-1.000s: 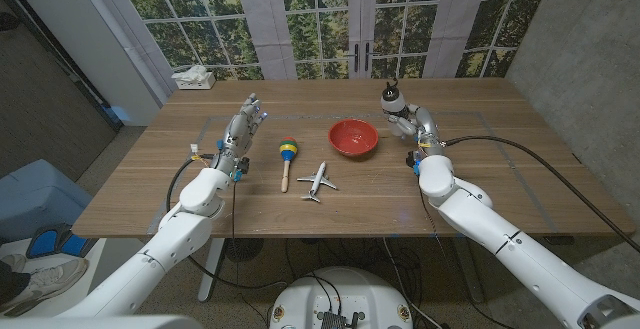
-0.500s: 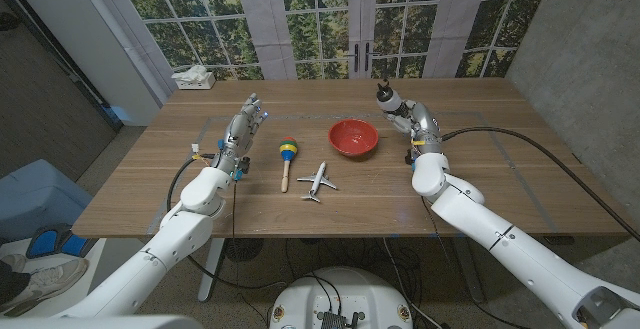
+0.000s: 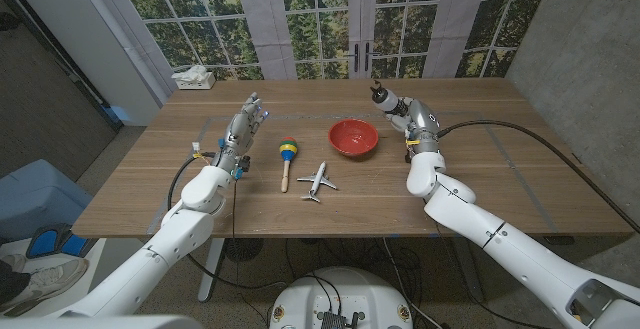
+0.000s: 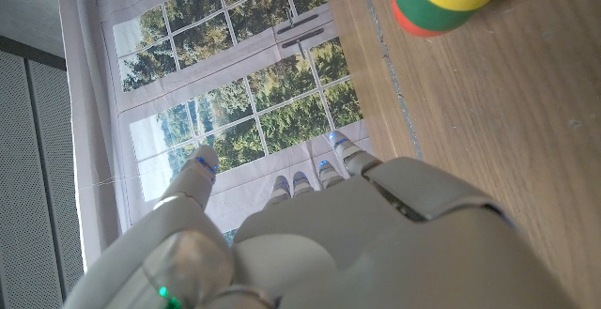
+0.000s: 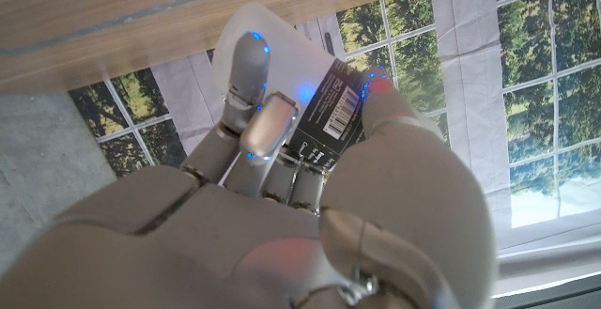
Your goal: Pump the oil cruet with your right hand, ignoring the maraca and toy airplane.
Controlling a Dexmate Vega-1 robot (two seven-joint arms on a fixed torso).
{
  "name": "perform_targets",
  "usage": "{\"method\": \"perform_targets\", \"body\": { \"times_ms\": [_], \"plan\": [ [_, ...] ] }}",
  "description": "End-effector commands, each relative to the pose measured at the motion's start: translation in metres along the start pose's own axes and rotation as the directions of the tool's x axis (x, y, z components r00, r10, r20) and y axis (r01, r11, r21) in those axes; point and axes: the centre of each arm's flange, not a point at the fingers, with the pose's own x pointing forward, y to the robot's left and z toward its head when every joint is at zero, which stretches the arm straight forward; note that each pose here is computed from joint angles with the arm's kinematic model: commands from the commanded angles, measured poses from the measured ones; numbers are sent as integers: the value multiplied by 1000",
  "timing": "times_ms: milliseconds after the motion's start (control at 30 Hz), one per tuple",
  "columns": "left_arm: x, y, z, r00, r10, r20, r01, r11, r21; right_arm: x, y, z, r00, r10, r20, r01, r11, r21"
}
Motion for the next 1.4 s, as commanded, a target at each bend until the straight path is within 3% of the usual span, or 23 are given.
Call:
{"method": "perform_targets", "body": {
  "times_ms": [33,967,1400],
  "plan": [
    [4,0,0,1000,-5,1,5,1000,-2,0,1,3,999,-40,22,43,990,-132],
    [1,4,-1,1000,-17,-1,17,1000,-10,2,1,12,992,-52,112,91,921,-378],
    [-1,5,-1,1000,-28,4,28,999,-24,5,1,18,983,-73,166,147,858,-491]
  ]
}}
